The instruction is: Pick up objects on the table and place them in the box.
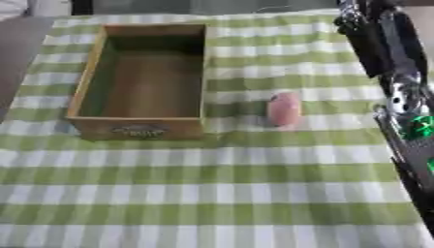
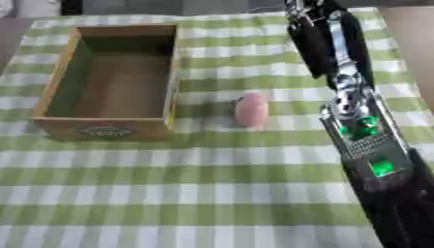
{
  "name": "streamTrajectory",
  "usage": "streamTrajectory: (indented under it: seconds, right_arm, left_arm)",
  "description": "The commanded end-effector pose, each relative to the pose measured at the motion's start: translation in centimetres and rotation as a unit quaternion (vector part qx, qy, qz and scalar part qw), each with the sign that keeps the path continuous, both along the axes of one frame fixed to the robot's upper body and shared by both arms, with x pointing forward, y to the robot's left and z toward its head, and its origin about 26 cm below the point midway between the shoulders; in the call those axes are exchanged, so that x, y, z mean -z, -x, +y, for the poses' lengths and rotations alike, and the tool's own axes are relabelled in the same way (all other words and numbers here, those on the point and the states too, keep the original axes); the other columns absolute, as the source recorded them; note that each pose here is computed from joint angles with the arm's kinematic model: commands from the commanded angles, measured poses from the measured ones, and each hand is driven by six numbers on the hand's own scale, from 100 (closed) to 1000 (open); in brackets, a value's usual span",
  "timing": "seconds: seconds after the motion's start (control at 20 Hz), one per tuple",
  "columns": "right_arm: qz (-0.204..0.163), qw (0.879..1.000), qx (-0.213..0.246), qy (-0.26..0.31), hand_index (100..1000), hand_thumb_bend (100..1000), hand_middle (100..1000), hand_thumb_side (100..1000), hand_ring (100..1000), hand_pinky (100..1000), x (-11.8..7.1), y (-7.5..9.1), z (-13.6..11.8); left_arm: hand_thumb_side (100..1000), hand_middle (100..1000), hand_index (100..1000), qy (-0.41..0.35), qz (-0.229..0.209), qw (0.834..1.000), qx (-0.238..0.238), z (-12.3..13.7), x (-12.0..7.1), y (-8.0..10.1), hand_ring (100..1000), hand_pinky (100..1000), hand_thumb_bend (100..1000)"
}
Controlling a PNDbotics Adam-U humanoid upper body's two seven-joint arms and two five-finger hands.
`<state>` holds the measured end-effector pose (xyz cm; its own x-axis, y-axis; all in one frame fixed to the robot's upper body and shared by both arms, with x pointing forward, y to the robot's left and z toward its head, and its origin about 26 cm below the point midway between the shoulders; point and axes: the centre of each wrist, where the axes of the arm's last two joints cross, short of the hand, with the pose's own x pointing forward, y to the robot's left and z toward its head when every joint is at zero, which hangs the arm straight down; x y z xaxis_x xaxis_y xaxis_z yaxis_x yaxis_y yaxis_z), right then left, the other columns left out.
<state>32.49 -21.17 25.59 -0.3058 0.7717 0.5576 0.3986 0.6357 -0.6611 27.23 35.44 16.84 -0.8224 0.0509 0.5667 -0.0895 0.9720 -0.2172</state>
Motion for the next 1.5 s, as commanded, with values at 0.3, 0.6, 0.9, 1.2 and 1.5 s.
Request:
streamTrajectory:
  seconds: [0.3,0.6,0.9,1.2,1.5]
  right_arm:
    - [0.038,0.955,0.027,0.294,925,386,776,957,845,836,-4.1,-0.1,0.8]
    - [0.099,0.908,0.027,0.406,958,406,809,779,874,849,-6.8,1.5,1.7]
    - [0.135,0.889,0.040,0.437,971,446,825,695,888,853,-7.7,1.5,1.7]
    - [0.167,0.879,0.052,0.444,968,470,835,608,897,856,-7.0,-0.2,1.2]
    - [0.202,0.867,0.050,0.453,982,457,829,547,913,869,-5.5,-1.5,1.1]
  left_arm:
    - [938,505,805,-0.019,-0.009,1.000,-0.002,0.3,-0.9,0.3,435,487,100]
    - [937,505,805,-0.020,-0.006,1.000,-0.002,0.3,-0.8,0.4,435,487,100]
    - [938,505,805,-0.021,-0.005,1.000,-0.003,0.4,-0.8,0.4,435,487,100]
    - [937,505,805,-0.022,-0.005,1.000,-0.002,0.4,-0.8,0.4,435,486,100]
    - [938,505,807,-0.021,-0.005,1.000,-0.002,0.3,-0.8,0.4,435,486,100]
